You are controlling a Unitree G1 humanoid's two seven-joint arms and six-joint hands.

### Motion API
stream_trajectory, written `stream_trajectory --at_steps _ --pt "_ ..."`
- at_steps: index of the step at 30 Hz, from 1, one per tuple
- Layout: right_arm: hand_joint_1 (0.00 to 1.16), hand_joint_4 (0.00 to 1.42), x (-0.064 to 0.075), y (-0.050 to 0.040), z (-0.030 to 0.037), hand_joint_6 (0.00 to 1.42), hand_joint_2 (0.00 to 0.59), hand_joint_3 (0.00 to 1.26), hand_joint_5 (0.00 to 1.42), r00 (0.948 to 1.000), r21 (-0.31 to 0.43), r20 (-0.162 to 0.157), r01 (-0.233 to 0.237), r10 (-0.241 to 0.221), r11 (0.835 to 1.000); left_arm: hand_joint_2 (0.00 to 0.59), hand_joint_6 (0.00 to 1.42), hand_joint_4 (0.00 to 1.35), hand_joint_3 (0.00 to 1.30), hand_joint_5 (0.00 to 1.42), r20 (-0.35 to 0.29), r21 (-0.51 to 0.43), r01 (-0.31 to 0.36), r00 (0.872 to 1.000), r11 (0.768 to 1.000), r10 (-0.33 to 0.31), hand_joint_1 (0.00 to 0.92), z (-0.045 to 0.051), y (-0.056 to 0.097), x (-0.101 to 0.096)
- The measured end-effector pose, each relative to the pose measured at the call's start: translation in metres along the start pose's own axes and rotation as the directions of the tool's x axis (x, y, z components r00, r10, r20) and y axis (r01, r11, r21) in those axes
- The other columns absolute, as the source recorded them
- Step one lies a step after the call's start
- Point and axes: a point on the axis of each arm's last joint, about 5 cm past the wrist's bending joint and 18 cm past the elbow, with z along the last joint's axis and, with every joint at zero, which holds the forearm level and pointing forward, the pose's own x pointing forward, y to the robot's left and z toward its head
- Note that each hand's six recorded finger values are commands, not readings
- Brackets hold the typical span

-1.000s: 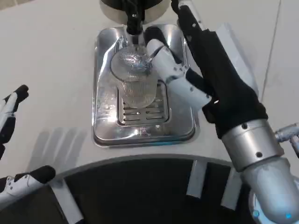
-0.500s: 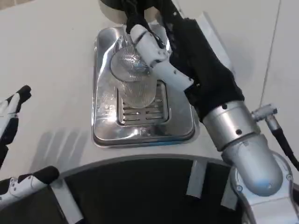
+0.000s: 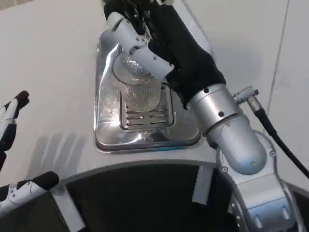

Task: Grasp the cup under the faucet to collect the drink, then remove the cup.

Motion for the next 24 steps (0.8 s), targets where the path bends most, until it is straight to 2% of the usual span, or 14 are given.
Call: stream_trajectory --at_steps 6,12,18,24 --pt "0.31 0.0 0.003 0.0025 -0.0009 0.0 0.538 0.0 0.0 0.9999 0.011 0.008 -0.011 0.011 1.0 0.008 0.01 0.0 0.0 0.01 -0.012 0.0 0.002 1.0 1.0 -0.002 0.0 -0.0016 0.0 -0.001" --pt "0.3 0.0 0.004 0.0067 0.0015 0.0 0.538 0.0 0.0 0.9994 0.007 0.02 -0.029 0.028 1.0 0.009 0.01 0.0 0.0 0.02 -0.01 0.0 -0.002 1.0 1.0 0.002 0.0 -0.0023 0.0 0.001" --pt "0.3 0.0 0.003 0.0106 0.008 0.0 0.537 0.0 0.0 0.9986 0.004 0.042 -0.033 0.033 0.999 0.01 0.02 0.0 0.0 0.02 -0.011 0.0 -0.007 1.0 1.0 0.007 0.0 -0.0032 0.0 0.003" --pt "0.29 0.0 0.001 0.0102 0.0138 0.0 0.536 0.0 0.0 0.9984 0.009 0.048 -0.029 0.029 1.0 0.012 0.02 0.0 0.0 0.03 -0.01 -0.002 -0.006 1.0 1.0 0.006 0.0 -0.0036 0.0 0.002"
